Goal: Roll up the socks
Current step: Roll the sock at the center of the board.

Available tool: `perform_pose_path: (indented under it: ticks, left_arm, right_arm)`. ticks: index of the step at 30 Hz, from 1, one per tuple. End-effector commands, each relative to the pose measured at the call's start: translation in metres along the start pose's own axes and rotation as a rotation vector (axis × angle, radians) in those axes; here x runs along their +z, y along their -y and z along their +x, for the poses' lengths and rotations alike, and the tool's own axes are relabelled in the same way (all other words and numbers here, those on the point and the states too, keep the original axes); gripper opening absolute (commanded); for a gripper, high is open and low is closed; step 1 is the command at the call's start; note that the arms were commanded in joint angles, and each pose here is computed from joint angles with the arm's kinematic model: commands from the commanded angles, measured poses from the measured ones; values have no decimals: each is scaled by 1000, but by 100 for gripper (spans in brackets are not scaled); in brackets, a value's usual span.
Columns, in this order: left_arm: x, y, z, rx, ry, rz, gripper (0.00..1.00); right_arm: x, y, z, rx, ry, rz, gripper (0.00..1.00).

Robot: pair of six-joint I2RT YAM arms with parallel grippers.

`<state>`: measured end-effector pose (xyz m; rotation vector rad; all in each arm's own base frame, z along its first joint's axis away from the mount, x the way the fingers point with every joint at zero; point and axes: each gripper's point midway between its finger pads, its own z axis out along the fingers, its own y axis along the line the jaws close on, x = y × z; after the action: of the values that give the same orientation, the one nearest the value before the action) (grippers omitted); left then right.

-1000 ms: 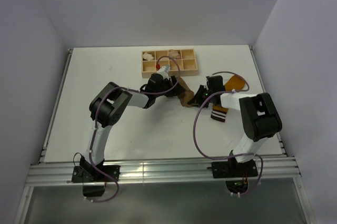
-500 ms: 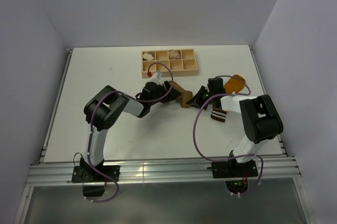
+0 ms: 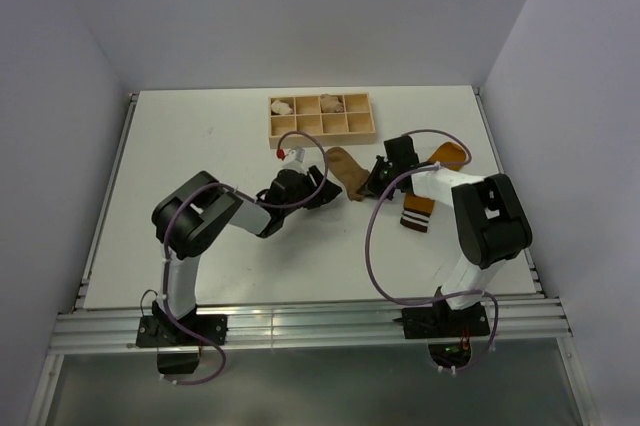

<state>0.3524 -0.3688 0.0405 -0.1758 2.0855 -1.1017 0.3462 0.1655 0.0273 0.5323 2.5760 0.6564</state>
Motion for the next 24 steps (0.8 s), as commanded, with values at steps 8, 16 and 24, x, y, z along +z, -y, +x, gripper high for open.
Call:
perform_pose_path:
  ticks: [8, 16, 24]
  left_arm:
    - [2, 49, -24, 93, 29, 131, 57]
    - [24, 69, -23, 115, 18, 171, 57]
    - [42, 59, -12, 99, -26, 95, 57]
  right_arm:
    - [4, 23, 5, -65, -35, 180, 0]
    - [4, 19, 5, -50, -30, 199, 0]
    - [4, 12, 4, -43, -26, 188, 0]
